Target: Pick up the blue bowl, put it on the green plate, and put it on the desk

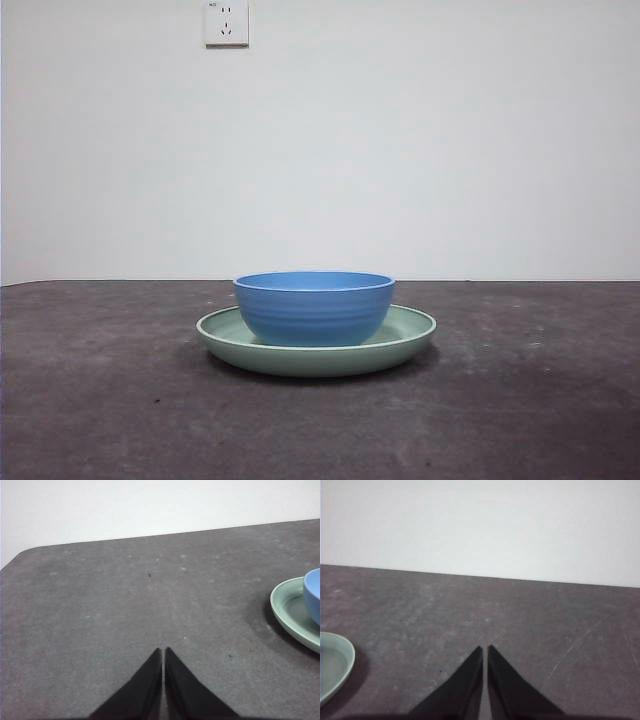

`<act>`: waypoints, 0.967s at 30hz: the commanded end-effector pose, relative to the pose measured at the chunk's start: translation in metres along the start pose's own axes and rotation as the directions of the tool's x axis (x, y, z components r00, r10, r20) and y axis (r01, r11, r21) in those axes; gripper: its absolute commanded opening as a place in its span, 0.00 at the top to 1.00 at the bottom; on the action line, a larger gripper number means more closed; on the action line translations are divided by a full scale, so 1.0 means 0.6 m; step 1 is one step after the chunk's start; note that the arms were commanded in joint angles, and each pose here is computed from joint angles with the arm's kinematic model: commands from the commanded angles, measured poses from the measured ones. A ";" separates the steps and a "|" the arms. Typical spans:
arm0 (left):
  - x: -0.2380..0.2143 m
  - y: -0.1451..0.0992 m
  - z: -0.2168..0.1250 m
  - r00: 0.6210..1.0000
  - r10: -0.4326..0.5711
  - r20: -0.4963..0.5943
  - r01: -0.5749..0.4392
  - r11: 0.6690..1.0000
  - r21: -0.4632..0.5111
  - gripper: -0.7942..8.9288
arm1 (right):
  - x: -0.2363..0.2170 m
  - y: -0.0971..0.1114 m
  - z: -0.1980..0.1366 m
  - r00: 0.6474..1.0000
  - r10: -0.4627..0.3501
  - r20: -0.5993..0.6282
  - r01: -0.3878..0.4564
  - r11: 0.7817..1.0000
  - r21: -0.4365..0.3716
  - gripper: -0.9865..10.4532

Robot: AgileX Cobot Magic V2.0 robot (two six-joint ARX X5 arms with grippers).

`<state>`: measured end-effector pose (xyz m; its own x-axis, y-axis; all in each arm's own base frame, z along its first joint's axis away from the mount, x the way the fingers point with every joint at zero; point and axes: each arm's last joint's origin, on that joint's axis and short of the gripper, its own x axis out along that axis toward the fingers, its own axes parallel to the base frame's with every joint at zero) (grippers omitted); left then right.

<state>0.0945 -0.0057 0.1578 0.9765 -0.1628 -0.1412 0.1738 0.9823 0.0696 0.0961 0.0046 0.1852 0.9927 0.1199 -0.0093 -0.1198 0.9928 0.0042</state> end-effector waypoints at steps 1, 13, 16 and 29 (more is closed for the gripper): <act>0.003 0.000 -0.013 1.000 0.003 -0.029 -0.003 1.000 -0.005 0.91 | 0.000 0.000 -0.010 1.000 -0.004 0.008 0.004 1.000 -0.003 0.90; 0.003 0.000 -0.013 1.000 0.003 -0.029 -0.003 1.000 -0.005 0.91 | 0.001 0.000 -0.052 0.993 -0.002 -0.116 0.006 0.999 0.035 0.90; 0.003 0.000 -0.013 1.000 0.003 -0.029 -0.003 1.000 -0.005 0.91 | 0.000 0.000 -0.058 0.988 -0.002 -0.154 0.009 0.999 0.050 0.90; 0.003 0.000 -0.013 1.000 0.003 -0.029 -0.003 1.000 -0.005 0.91 | 0.000 0.000 -0.056 0.990 -0.001 -0.140 0.010 0.998 0.066 0.90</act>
<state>0.0945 -0.0057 0.1577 0.9765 -0.1624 -0.1416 0.1735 0.9824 0.0696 0.0957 0.0046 0.1530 0.9811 0.1197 -0.1521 -0.1121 0.9920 0.0575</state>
